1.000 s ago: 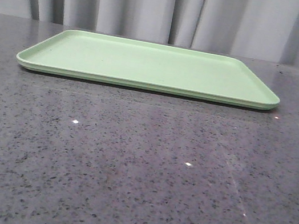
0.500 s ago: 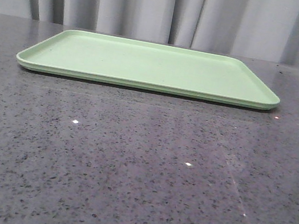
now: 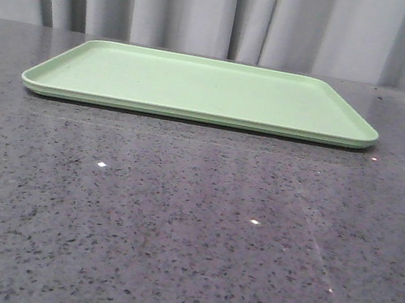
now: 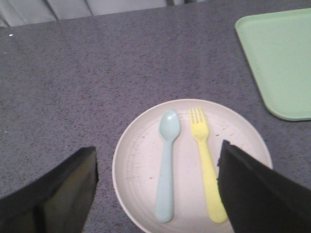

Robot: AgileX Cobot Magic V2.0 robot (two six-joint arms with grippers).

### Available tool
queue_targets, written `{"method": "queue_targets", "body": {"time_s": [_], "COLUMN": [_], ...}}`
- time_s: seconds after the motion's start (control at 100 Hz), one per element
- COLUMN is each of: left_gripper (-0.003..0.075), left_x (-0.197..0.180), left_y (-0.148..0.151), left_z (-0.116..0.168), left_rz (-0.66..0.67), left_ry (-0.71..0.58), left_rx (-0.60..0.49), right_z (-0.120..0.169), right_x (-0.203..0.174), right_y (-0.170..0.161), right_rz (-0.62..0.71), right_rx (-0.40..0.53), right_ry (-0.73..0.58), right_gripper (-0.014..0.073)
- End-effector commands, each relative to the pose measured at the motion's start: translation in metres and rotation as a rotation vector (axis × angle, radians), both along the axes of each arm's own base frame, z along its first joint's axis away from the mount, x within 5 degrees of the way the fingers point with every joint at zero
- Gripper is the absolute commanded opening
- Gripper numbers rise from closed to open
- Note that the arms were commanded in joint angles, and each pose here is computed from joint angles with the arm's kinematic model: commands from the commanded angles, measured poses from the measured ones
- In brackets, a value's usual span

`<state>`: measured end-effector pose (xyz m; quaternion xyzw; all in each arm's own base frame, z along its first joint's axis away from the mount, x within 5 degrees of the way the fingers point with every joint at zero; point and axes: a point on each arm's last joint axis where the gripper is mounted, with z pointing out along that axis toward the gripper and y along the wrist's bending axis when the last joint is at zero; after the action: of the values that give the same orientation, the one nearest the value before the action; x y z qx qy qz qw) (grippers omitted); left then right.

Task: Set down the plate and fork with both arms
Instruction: 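Grip the rim of the white plate with the left gripper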

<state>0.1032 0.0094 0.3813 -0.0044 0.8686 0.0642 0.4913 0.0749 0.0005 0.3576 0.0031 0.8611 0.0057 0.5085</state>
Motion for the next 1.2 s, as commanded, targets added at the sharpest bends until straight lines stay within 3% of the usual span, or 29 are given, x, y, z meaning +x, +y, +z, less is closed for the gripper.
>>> {"method": "queue_targets", "body": {"time_s": [0.0, 0.26, 0.37, 0.77, 1.19], "left_gripper": [0.0511, 0.0484, 0.0482, 0.0482, 0.0482], "left_x": [0.016, 0.055, 0.070, 0.120, 0.138], "left_y": [0.003, 0.021, 0.032, 0.058, 0.066], "left_z": [0.011, 0.002, -0.007, -0.051, -0.079], "left_rz": [0.024, 0.126, 0.182, 0.216, 0.228], "left_ry": [-0.068, -0.046, -0.019, 0.156, 0.280], "left_rx": [0.032, 0.043, -0.002, -0.103, -0.138], "right_z": [0.016, 0.016, 0.016, 0.016, 0.015], "right_x": [0.004, 0.004, 0.004, 0.004, 0.004], "right_y": [-0.001, -0.001, -0.001, -0.001, -0.001], "right_rz": [-0.003, -0.003, -0.003, -0.003, -0.003], "right_rx": [-0.014, -0.014, -0.014, -0.014, -0.015], "right_ry": [-0.097, -0.097, -0.097, -0.097, -0.086], "right_gripper": [0.0491, 0.0491, 0.0491, 0.0491, 0.0491]}}
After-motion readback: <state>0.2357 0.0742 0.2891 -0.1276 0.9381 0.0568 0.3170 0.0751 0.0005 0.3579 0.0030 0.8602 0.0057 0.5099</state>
